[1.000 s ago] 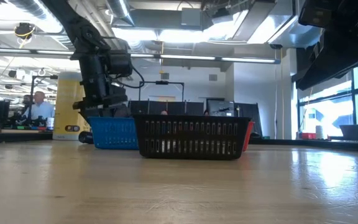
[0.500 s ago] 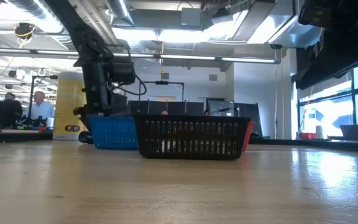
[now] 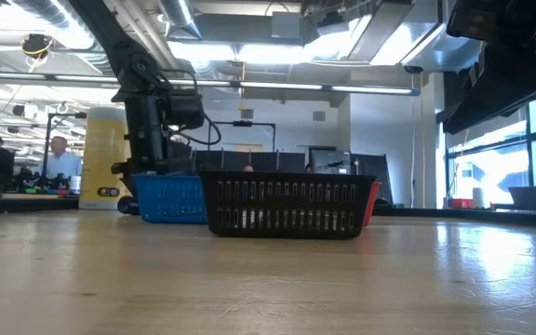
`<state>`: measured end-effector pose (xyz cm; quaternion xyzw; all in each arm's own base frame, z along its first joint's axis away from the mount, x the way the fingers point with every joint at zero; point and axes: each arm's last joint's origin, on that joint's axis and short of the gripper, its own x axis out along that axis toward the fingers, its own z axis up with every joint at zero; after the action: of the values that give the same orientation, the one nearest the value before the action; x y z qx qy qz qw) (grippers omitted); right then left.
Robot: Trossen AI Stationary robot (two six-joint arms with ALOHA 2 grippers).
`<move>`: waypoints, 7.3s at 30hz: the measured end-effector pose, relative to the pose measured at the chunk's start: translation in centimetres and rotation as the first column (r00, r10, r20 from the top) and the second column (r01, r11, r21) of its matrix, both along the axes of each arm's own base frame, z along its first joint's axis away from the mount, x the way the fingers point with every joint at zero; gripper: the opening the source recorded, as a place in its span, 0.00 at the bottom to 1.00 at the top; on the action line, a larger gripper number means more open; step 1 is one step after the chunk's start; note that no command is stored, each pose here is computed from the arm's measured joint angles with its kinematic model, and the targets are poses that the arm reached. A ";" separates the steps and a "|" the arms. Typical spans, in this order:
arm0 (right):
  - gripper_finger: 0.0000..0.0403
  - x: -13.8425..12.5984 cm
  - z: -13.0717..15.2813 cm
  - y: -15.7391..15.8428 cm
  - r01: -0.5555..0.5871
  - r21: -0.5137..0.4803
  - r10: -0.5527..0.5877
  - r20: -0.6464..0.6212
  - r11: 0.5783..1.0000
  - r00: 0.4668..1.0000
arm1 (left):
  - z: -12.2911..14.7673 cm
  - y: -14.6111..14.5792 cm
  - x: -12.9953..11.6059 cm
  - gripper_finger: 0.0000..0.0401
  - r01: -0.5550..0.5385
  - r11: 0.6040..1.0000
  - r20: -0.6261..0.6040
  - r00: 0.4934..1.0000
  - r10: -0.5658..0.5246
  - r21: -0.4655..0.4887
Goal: Pick & Place Travel size toiletries
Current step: Put the blue shaver cream into the red bin
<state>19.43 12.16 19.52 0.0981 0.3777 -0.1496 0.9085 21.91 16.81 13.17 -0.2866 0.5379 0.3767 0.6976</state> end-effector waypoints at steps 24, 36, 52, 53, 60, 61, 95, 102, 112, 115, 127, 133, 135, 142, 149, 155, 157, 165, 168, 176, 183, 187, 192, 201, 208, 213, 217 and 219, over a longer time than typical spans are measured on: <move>0.02 0.0 0.0 0.0 -0.002 -0.002 0.002 -0.001 1.000 1.000 | -0.1 -0.1 0.0 0.50 -0.003 1.000 0.002 1.000 0.003 -0.008; 0.02 0.0 0.0 0.0 -0.005 -0.004 0.005 -0.001 1.000 1.000 | 1.8 -0.8 -0.8 0.49 0.027 0.999 0.038 0.999 -0.026 -0.030; 0.02 0.0 0.0 0.0 -0.005 -0.001 0.005 0.004 1.000 1.000 | 6.3 -1.9 -1.9 0.49 0.050 0.999 0.202 0.978 -0.051 0.008; 0.01 0.0 0.0 0.0 -0.006 -0.001 0.006 0.004 1.000 1.000 | 6.6 -2.0 -2.0 0.49 0.055 0.998 0.218 0.974 -0.056 0.009; 0.03 0.0 0.0 0.0 -0.011 -0.006 0.011 0.003 1.000 1.000 | 8.7 -2.8 -2.6 0.49 0.099 0.995 0.345 0.934 -0.096 0.011; 0.03 0.0 0.0 0.0 -0.011 -0.006 0.011 0.003 1.000 1.000 | 9.1 -3.0 -2.7 0.49 0.107 0.994 0.366 0.925 -0.104 0.011; 0.02 3.1 4.4 2.1 -0.274 -0.291 0.374 0.383 0.917 0.845 | 14.8 -15.9 5.1 0.49 0.625 0.742 0.843 0.241 -0.480 0.243; 0.14 3.2 4.6 2.1 -0.288 -0.331 0.407 0.383 0.899 0.829 | 12.5 -18.1 7.5 0.49 0.692 0.694 0.855 0.223 -0.468 0.200; 0.33 4.7 3.4 2.4 -0.263 -0.425 0.430 0.364 0.866 0.827 | 10.5 -19.7 10.8 0.49 0.770 0.623 0.892 0.176 -0.416 0.138; 0.38 5.0 3.3 2.3 -0.256 -0.434 0.427 0.361 0.864 0.829 | 10.1 -20.4 11.8 0.49 0.801 0.586 0.894 0.170 -0.416 0.121; 0.51 5.2 3.6 2.6 -0.340 -0.392 0.491 0.398 0.855 0.775 | 9.8 -21.2 16.2 0.49 0.849 0.511 0.899 0.112 -0.423 0.135; 0.51 5.2 3.6 2.6 -0.363 -0.385 0.507 0.399 0.849 0.764 | 9.8 -20.3 17.1 0.49 0.845 0.518 0.902 0.112 -0.417 0.134; 0.48 5.1 3.6 2.6 -0.364 -0.385 0.508 0.399 0.848 0.763 | 9.8 -20.0 17.1 0.49 0.842 0.522 0.902 0.114 -0.416 0.134; 0.34 5.3 3.6 2.4 -0.354 -0.386 0.500 0.399 0.852 0.769 | 9.8 -19.6 17.2 0.49 0.838 0.527 0.900 0.111 -0.420 0.142; 0.15 5.7 3.6 1.7 -0.326 -0.368 0.466 0.408 0.871 0.785 | 9.8 -19.6 17.2 0.49 0.838 0.524 0.898 0.105 -0.426 0.151; 0.02 5.7 3.6 1.7 -0.353 -0.358 0.484 0.407 0.865 0.774 | 9.9 -19.6 17.2 0.49 0.836 0.525 0.896 0.100 -0.432 0.159; 0.03 5.7 3.6 1.7 -0.353 -0.356 0.484 0.409 0.865 0.774 | 9.9 -19.6 17.2 0.49 0.837 0.524 0.896 0.099 -0.432 0.160; 0.01 5.7 3.6 1.7 -0.354 -0.356 0.485 0.409 0.865 0.773 | 9.9 -19.6 17.2 0.50 0.831 0.532 0.895 0.103 -0.434 0.162; 0.01 5.7 3.6 1.7 -0.356 -0.355 0.486 0.409 0.865 0.773 | 9.9 -19.5 17.2 0.52 0.831 0.532 0.894 0.102 -0.435 0.164; 0.00 5.7 3.5 1.8 -0.382 -0.302 0.482 0.428 0.874 0.764 | 9.9 -19.1 17.1 0.64 0.858 0.484 0.898 0.062 -0.436 0.175; 0.00 5.6 3.2 1.9 -0.403 -0.249 0.473 0.417 0.881 0.776 | 10.6 -16.6 16.7 0.64 0.848 0.516 0.916 0.106 -0.387 0.120; 0.00 5.6 2.8 1.5 -0.384 -0.214 0.439 0.386 0.898 0.811 | 11.3 -15.4 16.1 0.63 0.826 0.550 0.909 0.133 -0.395 0.119; 0.00 5.9 2.2 0.3 -0.297 -0.179 0.343 0.348 0.938 0.872 | 13.0 -14.9 14.6 0.63 0.760 0.622 0.852 0.189 -0.488 0.187; 0.00 7.2 1.8 -3.5 -0.134 -0.077 0.152 0.336 0.988 0.930 | 16.8 -15.7 11.2 0.63 0.468 0.766 0.650 0.422 -0.632 0.441; 0.00 8.2 1.7 -6.8 -0.069 0.024 0.056 0.338 0.997 0.939 | 19.0 -17.8 8.7 0.63 0.309 0.737 0.516 0.554 -0.654 0.602; 0.00 8.4 1.5 -8.6 -0.021 0.066 -0.001 0.320 0.998 0.947 | 19.6 -20.0 7.7 0.63 0.196 0.670 0.409 0.660 -0.630 0.716; 0.00 8.4 1.3 -9.6 0.015 0.078 -0.037 0.295 0.997 0.955 | 19.5 -21.4 7.2 0.63 0.164 0.639 0.366 0.702 -0.611 0.752; 0.00 8.3 1.2 -10.0 0.038 0.092 -0.063 0.283 0.995 0.957 | 19.3 -22.0 7.1 0.63 0.166 0.641 0.367 0.701 -0.611 0.749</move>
<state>27.75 2.13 20.70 0.1669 0.2463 -0.1409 0.9443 29.01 -5.17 32.49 0.0104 0.1712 0.2635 0.9493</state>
